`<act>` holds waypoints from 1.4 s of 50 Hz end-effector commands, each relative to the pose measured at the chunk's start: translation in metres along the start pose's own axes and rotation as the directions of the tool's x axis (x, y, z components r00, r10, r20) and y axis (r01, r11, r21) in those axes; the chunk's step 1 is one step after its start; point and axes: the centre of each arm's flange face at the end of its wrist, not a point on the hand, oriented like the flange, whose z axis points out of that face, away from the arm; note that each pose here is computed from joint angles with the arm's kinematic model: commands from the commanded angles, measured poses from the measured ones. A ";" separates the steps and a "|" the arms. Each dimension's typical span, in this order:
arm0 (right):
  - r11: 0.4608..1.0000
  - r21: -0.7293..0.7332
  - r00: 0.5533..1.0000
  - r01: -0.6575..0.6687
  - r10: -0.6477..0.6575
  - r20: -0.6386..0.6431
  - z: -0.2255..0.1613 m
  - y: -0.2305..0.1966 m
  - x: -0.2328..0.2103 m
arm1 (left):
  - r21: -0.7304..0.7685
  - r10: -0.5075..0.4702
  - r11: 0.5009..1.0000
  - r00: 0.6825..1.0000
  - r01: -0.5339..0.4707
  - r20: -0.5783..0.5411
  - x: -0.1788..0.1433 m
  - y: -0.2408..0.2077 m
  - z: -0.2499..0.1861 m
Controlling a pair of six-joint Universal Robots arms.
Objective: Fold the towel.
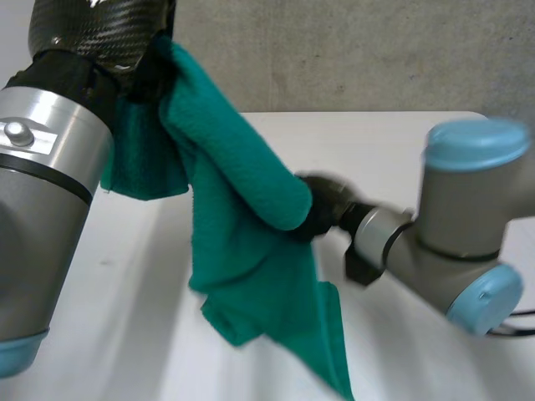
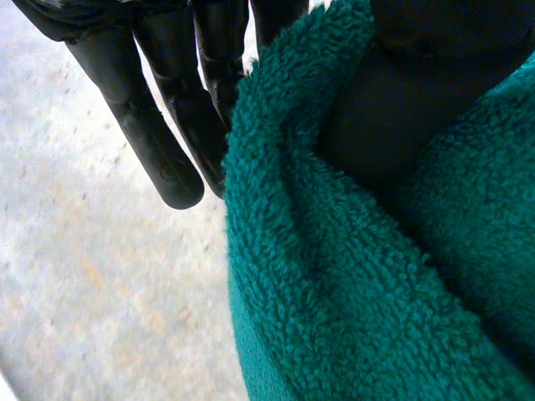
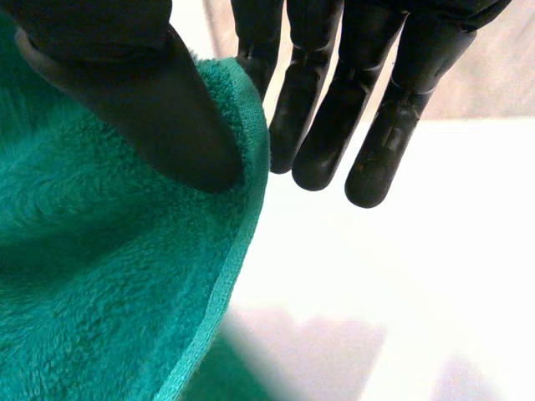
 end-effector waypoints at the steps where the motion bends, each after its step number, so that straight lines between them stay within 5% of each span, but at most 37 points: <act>1: 0.904 0.237 0.929 0.355 -0.314 -0.194 -0.029 -0.084 0.018 | -0.152 -0.078 0.984 0.992 0.092 0.097 -0.026 0.057 0.002; 8: 0.836 0.282 0.878 0.472 -0.416 -0.235 -0.039 -0.097 0.012 | -0.366 -0.149 0.910 0.977 0.195 0.151 -0.028 0.128 -0.032; 12: 0.840 0.270 0.880 0.470 -0.420 -0.224 -0.044 -0.091 0.010 | -0.427 -0.132 0.880 0.970 0.209 0.203 -0.039 0.154 -0.042; 18: 0.864 0.200 0.885 0.462 -0.433 -0.172 -0.043 -0.058 0.003 | -0.626 -0.106 0.756 0.979 0.192 0.171 -0.023 0.215 -0.066; 37: 0.873 0.076 0.872 0.483 -0.470 -0.135 -0.029 -0.016 0.007 | -0.448 -0.216 0.884 0.966 0.133 -0.141 0.053 0.122 -0.074; 39: 0.871 0.075 0.871 0.485 -0.473 -0.135 -0.029 -0.015 0.007 | -0.464 -0.197 0.882 0.960 0.087 -0.196 0.065 0.126 -0.078; 40: 0.868 0.070 0.866 0.492 -0.480 -0.137 -0.029 -0.014 0.008 | -0.495 -0.135 0.869 0.947 -0.028 -0.290 0.084 0.139 -0.085; 47: 0.861 0.054 0.858 0.506 -0.496 -0.132 -0.029 -0.011 0.008 | -0.516 -0.040 0.834 0.912 -0.195 -0.409 0.110 0.172 -0.088; 53: 0.849 0.044 0.845 0.526 -0.517 -0.136 -0.029 -0.010 0.009 | -0.535 -0.039 0.819 0.911 -0.206 -0.411 0.120 0.190 -0.079; 60: 0.815 0.021 0.808 0.579 -0.571 -0.144 -0.028 -0.007 0.011 | -0.491 -0.032 0.858 0.937 -0.153 -0.348 0.109 0.175 -0.064; 65: 0.749 -0.096 0.731 0.655 -0.661 -0.171 -0.023 0.005 0.025 | -0.451 -0.009 0.885 0.965 -0.115 -0.264 0.084 0.153 -0.056; 70: 0.682 -0.180 0.661 0.709 -0.732 -0.168 -0.024 0.011 0.032 | -0.495 0.025 0.858 0.975 -0.134 -0.222 0.062 0.166 -0.057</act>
